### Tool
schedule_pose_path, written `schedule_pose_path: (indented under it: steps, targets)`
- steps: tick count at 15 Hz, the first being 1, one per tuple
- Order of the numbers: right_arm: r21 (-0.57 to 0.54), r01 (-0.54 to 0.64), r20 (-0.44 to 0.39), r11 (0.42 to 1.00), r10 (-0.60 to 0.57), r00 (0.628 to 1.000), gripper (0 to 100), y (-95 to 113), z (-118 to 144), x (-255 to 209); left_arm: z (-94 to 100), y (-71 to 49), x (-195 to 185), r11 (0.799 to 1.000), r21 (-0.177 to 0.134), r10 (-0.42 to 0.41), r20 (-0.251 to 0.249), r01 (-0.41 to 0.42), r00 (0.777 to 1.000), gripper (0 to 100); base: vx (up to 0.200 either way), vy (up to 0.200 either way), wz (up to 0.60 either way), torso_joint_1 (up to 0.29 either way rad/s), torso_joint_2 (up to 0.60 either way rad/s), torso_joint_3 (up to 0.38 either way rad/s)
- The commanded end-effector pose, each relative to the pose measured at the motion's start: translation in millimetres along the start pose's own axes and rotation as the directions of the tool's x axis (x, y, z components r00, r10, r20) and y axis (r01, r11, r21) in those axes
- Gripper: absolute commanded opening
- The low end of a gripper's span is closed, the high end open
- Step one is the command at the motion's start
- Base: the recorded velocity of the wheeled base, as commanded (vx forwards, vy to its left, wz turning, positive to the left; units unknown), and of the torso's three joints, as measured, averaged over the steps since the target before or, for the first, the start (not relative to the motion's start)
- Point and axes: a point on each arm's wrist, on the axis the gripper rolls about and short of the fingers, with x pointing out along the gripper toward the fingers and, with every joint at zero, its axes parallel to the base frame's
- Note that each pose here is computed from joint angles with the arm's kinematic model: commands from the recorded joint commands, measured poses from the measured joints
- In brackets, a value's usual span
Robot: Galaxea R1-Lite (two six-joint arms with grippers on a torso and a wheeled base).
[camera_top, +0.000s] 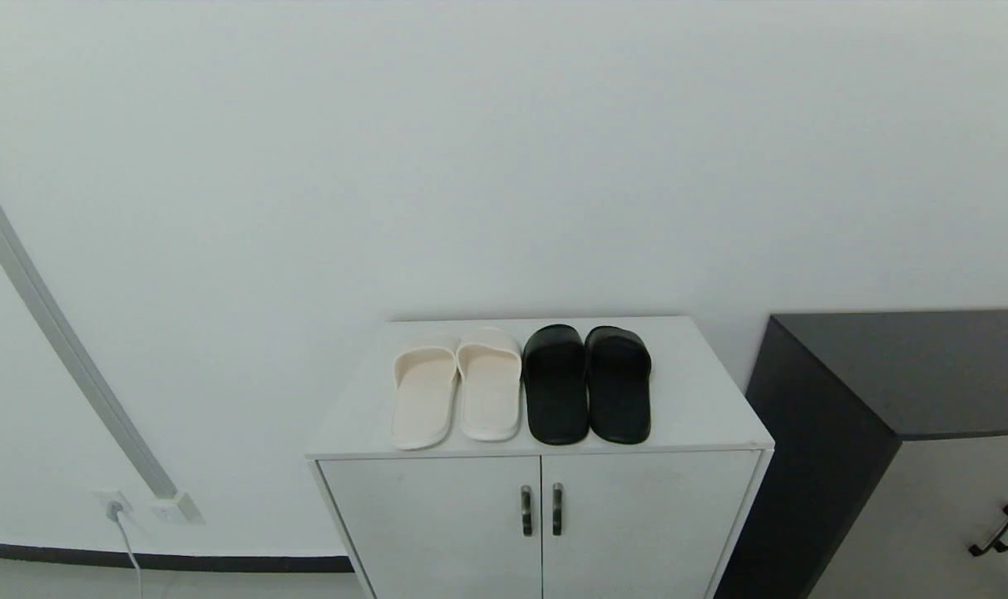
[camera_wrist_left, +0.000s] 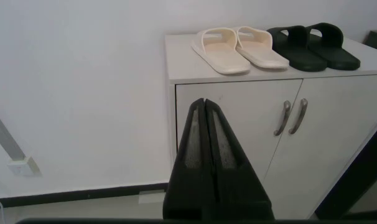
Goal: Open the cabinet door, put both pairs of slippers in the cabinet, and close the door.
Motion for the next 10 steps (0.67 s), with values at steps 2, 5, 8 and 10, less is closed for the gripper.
schedule_pose_path:
  steps: [2, 5, 8, 10]
  targets:
    - [0.0, -0.002, -0.001, 1.0, 0.002, 1.0, 100, 0.0, 0.1, 0.1, 0.0, 0.0, 0.1, 1.0, 0.001, 0.0, -0.001, 0.0, 1.0, 0, 0.0, 0.0, 0.0, 0.0, 0.0, 0.0]
    - [-0.014, -0.002, 0.002, 1.0, 0.003, 1.0, 100, 0.1, 0.5, -0.1, 0.0, 0.0, 0.1, 1.0, 0.001, 0.0, -0.001, 0.0, 1.0, 0, 0.0, 0.0, 0.0, 0.0, 0.0, 0.0]
    - [-0.007, 0.002, 0.028, 1.0, -0.002, 1.0, 100, 0.1, 4.7, -0.8, 0.0, 0.0, 0.1, 1.0, 0.001, 0.0, -0.001, 0.0, 1.0, 0, 0.0, 0.0, 0.0, 0.0, 0.0, 0.0]
    - [0.039, -0.016, 0.047, 0.999, 0.014, 0.999, 100, 2.1, 48.0, -4.9, 0.0, 0.0, 0.1, 1.0, 0.003, 0.0, -0.001, 0.0, 1.0, 0, 0.0, 0.0, 0.0, 0.0, 0.0, 0.0]
